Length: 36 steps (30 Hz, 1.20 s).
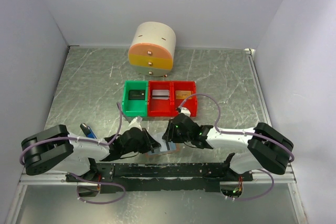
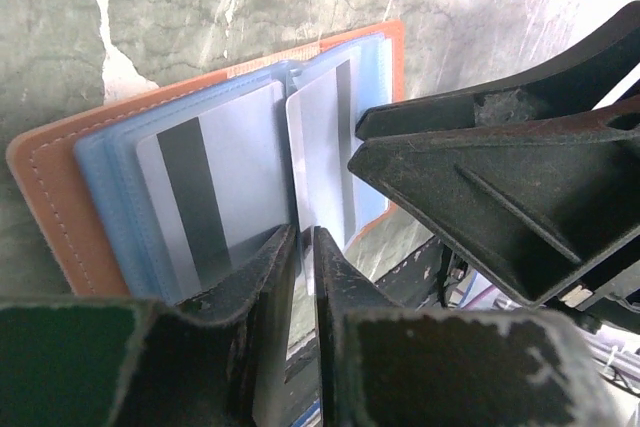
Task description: Take the credit cards out of the card holder
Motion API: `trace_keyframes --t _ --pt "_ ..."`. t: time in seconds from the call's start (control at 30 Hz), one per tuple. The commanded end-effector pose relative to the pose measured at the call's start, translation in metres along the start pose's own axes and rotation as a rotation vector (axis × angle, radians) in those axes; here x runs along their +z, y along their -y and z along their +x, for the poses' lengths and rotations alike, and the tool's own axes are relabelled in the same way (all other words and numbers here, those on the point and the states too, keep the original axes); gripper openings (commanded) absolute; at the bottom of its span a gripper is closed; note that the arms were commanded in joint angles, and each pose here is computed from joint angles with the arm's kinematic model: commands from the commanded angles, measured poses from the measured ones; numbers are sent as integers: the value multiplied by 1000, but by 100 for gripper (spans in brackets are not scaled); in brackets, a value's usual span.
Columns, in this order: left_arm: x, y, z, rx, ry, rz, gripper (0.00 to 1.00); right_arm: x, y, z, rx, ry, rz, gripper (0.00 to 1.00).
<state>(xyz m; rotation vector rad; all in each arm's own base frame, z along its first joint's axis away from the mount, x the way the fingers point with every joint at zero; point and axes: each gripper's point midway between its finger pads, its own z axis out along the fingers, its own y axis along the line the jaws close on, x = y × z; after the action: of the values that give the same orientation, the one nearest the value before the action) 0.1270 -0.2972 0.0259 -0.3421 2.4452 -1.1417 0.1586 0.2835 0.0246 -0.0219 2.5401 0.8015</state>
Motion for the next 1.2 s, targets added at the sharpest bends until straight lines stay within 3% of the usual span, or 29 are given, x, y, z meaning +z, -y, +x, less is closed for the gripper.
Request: trace_keyframes --t 0.0,0.17,0.3,0.67,0.93,1.17 --pt "2 11 -4 -58 30 53 24 -1 27 28 8 -93 72 40" --pt "6 17 0 -55 13 91 20 -2 28 30 8 -96 62 40" --pt "8 13 2 -47 1 67 7 -2 34 28 12 -88 98 40" --pt "-15 -27 -6 -41 55 -52 8 -3 36 21 14 -74 107 40" --pt "-13 -23 -5 -12 42 -65 12 -5 25 16 -10 -74 66 40" --pt "-11 -18 -4 -9 36 -51 13 -18 -15 -7 -75 -22 -67 41"
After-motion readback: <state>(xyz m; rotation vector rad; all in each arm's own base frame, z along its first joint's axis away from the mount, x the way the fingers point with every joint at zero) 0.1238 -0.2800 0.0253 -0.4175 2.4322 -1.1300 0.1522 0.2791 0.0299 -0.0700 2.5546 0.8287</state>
